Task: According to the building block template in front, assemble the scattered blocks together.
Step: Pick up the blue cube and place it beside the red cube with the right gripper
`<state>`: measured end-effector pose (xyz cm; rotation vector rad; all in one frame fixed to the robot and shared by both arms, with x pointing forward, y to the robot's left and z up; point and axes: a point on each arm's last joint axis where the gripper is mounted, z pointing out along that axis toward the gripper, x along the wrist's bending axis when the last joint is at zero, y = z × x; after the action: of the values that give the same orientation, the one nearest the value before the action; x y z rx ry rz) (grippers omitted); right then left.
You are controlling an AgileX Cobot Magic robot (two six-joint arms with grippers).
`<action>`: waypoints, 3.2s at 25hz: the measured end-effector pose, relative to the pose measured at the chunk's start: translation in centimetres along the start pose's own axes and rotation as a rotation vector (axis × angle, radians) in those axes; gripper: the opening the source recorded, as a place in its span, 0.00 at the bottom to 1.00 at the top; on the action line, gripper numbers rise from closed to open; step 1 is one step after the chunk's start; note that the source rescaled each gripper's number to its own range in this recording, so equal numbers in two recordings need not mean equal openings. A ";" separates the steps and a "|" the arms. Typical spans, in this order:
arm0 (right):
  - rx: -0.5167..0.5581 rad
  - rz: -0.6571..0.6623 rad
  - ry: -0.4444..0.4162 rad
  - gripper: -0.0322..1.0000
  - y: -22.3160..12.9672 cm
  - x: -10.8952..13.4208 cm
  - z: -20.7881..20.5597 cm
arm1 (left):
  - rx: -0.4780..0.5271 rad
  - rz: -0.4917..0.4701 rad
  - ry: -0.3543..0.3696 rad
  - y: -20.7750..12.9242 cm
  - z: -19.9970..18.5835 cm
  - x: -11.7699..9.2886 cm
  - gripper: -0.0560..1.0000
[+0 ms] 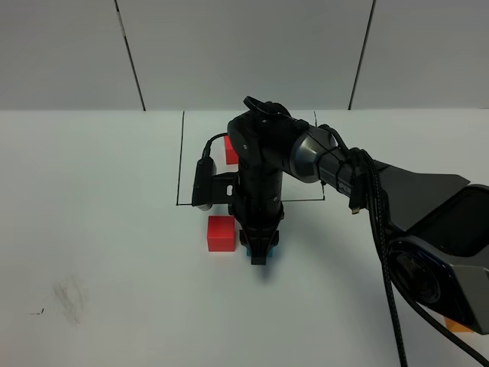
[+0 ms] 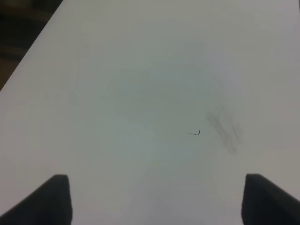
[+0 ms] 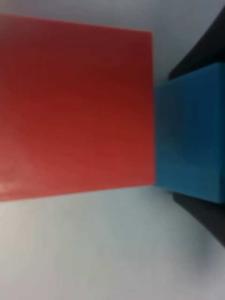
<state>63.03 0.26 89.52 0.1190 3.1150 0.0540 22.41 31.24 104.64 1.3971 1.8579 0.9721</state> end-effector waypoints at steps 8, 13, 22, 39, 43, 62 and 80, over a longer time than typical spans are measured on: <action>0.004 0.009 -0.013 0.35 0.3 0.1 0.0 | 0.000 0.000 0.000 0.0 0.0 0.0 0.75; -0.002 0.017 -0.035 0.35 0.3 -0.1 0.0 | 0.000 0.000 0.000 0.0 0.0 0.0 0.75; -0.009 0.014 -0.060 0.35 0.4 -0.3 0.0 | 0.000 0.000 0.000 0.0 0.0 0.0 0.75; -0.017 0.007 -0.051 0.35 0.8 0.2 0.0 | 0.000 0.000 0.000 0.0 0.0 0.0 0.75; -0.022 0.009 -0.052 0.35 0.9 0.1 0.0 | 0.000 0.000 0.000 0.0 0.0 0.0 0.75; -0.026 0.000 -0.063 0.35 0.9 0.1 0.0 | 0.000 0.000 0.000 0.0 0.0 0.0 0.75; -0.024 -0.011 -0.068 0.35 1.2 0.3 0.0 | 0.000 0.000 0.000 0.0 0.0 0.0 0.75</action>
<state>62.80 1.51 89.56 0.1015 3.0461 0.0852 22.41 31.24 104.64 1.3971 1.8579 0.9721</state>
